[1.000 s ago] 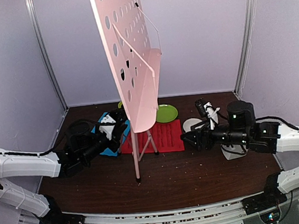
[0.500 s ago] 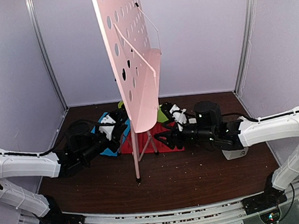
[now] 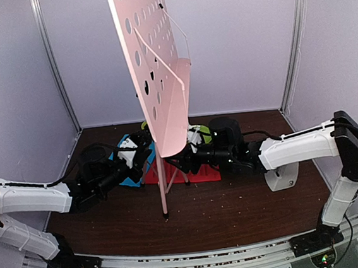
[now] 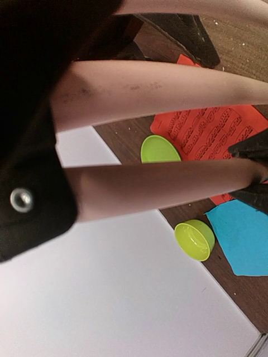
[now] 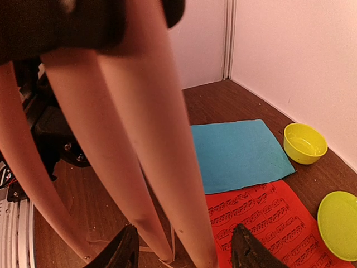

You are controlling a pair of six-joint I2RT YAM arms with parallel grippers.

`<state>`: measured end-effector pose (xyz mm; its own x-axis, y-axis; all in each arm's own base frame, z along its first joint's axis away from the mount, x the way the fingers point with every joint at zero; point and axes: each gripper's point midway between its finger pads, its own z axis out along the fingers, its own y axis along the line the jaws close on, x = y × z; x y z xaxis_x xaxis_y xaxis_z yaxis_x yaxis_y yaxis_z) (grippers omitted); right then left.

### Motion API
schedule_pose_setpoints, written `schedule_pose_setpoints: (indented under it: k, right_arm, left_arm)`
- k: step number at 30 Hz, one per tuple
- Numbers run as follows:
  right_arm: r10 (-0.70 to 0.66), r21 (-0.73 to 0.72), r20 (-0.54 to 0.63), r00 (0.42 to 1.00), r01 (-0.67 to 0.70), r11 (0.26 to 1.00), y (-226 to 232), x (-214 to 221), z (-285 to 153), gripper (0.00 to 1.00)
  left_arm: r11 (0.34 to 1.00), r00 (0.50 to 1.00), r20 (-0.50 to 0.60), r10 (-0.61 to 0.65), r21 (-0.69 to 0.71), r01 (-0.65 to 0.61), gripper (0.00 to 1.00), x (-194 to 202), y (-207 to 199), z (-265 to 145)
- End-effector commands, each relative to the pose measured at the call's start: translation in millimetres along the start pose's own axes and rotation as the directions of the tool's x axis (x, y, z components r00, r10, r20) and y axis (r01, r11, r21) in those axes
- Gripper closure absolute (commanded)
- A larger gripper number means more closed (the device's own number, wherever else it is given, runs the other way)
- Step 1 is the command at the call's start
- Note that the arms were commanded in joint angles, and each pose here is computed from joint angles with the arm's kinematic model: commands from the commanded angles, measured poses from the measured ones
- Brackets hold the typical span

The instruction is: Set up the instrument practice props

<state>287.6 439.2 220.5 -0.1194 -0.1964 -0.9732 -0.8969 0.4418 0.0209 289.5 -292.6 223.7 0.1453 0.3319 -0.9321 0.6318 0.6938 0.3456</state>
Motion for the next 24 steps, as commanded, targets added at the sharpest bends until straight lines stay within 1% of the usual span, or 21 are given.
schedule_pose_setpoints:
  k: [1, 4, 12, 15, 20, 24]
  right_arm:
    - [-0.013, -0.018, 0.031, 0.999, 0.014, 1.000, 4, -14, 10, 0.44]
    - [-0.015, -0.014, 0.026, 1.000, 0.015, 1.000, 3, -12, 15, 0.46]
    - [-0.038, 0.009, 0.016, 0.999, 0.038, 0.999, -1, -14, 15, 0.61]
    - [-0.041, 0.013, 0.017, 0.999, 0.041, 0.999, -1, -16, 14, 0.71]
    - [-0.058, 0.029, 0.011, 0.998, 0.057, 0.998, -5, -19, 12, 0.99]
    - [-0.066, 0.046, 0.007, 0.998, 0.065, 0.997, -9, -27, 6, 1.00]
  left_arm:
    - [0.993, 0.981, -0.166, 0.097, 0.088, -0.084, 1.00, 53, -19, -5]
    - [0.992, 0.981, -0.165, 0.103, 0.092, -0.089, 1.00, 52, -19, -4]
    - [0.992, 0.981, -0.163, 0.109, 0.079, -0.097, 1.00, 53, -13, -9]
    - [0.993, 0.981, -0.158, 0.108, 0.073, -0.097, 1.00, 51, -11, -11]
    - [0.993, 0.980, -0.164, 0.110, 0.053, -0.103, 1.00, 55, -7, -14]
    - [0.996, 0.983, -0.159, 0.091, 0.028, -0.088, 1.00, 57, -1, -19]
